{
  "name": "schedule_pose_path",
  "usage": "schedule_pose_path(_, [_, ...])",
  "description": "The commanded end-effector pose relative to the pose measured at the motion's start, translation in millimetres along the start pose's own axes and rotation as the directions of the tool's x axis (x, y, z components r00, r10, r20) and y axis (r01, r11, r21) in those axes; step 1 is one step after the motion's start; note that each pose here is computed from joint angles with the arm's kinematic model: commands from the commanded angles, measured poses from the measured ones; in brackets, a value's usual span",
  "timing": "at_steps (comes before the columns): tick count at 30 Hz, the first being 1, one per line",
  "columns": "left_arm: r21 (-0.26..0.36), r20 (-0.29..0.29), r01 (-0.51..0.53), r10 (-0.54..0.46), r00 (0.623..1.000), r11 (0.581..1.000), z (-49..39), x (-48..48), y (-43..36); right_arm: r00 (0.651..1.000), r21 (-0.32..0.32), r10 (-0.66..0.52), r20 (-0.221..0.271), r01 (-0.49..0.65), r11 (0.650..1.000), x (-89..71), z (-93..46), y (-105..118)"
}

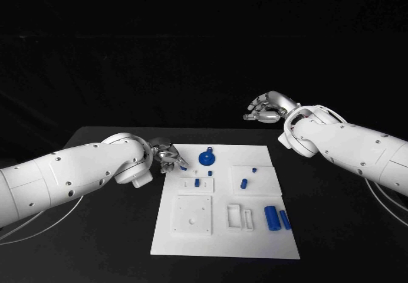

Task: Assemble the parts on the task board

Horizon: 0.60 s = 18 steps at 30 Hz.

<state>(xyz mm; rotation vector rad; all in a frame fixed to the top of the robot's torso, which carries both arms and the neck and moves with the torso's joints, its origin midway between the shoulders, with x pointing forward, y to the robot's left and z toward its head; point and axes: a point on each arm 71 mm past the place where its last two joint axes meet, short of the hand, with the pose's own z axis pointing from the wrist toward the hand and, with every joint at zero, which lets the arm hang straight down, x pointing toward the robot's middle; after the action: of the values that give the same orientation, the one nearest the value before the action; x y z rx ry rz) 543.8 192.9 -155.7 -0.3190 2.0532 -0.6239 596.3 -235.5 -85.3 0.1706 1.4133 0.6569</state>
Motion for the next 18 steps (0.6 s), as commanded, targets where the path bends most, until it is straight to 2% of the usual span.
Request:
schedule_pose_path(1, [0.021, 0.067, 0.028, -0.029, 0.997, 0.999, -5.5, -0.9, -2.7, 1.0, -0.004, 0.0, -0.014, -0.001, 1.0, 1.5, -1.0, -0.7])
schedule_pose_path(6, [0.039, 0.055, 0.021, -0.023, 0.998, 0.999, -10.8, 7.4, -5.8, 1.0, -0.001, 0.0, -0.016, 0.0, 1.0, 1.7, -3.1, -3.4])
schedule_pose_path(10, [0.052, 0.071, -0.007, 0.003, 0.997, 0.999, -13.4, 11.6, -7.0, 1.0, 0.005, 0.001, -0.021, -0.001, 1.0, 2.7, -3.8, -4.9])
schedule_pose_path(18, [0.045, 0.085, -0.053, 0.049, 0.995, 0.998, -13.8, 24.3, -2.5, 1.0, 0.01, 0.0, -0.022, 0.001, 1.0, 1.6, -5.1, -7.5])
